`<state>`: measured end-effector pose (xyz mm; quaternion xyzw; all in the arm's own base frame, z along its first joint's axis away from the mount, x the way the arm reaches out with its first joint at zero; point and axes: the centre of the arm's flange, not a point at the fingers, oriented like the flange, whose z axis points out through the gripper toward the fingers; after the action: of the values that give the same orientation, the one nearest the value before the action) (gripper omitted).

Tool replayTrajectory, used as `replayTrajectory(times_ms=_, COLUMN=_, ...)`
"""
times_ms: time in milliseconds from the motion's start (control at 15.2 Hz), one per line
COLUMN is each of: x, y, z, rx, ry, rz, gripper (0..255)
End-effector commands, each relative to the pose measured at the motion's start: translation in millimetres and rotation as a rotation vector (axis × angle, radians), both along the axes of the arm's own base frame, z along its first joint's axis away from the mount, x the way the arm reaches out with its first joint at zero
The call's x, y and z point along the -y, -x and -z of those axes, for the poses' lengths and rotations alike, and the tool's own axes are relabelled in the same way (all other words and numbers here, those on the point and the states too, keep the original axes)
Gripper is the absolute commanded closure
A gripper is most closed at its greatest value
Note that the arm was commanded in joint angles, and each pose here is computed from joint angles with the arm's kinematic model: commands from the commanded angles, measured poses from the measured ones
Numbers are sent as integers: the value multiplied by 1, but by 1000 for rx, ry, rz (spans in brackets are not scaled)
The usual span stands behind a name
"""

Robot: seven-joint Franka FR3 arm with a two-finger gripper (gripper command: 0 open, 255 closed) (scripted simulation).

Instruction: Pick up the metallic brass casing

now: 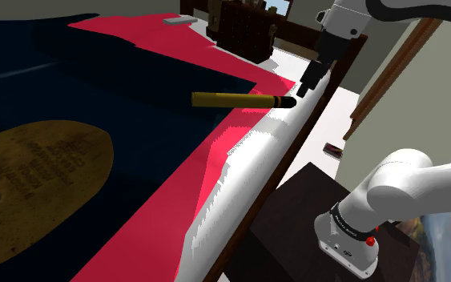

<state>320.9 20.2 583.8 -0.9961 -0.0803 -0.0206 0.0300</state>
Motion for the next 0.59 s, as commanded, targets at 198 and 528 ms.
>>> replayTrajectory(times_ms=198, x=-31, y=-28, z=-5, rx=-2, ry=18, rz=-190, gripper=0)
replayTrajectory(times_ms=528, x=-93, y=-61, z=-11, rx=-6, ry=48, rz=-507, gripper=0)
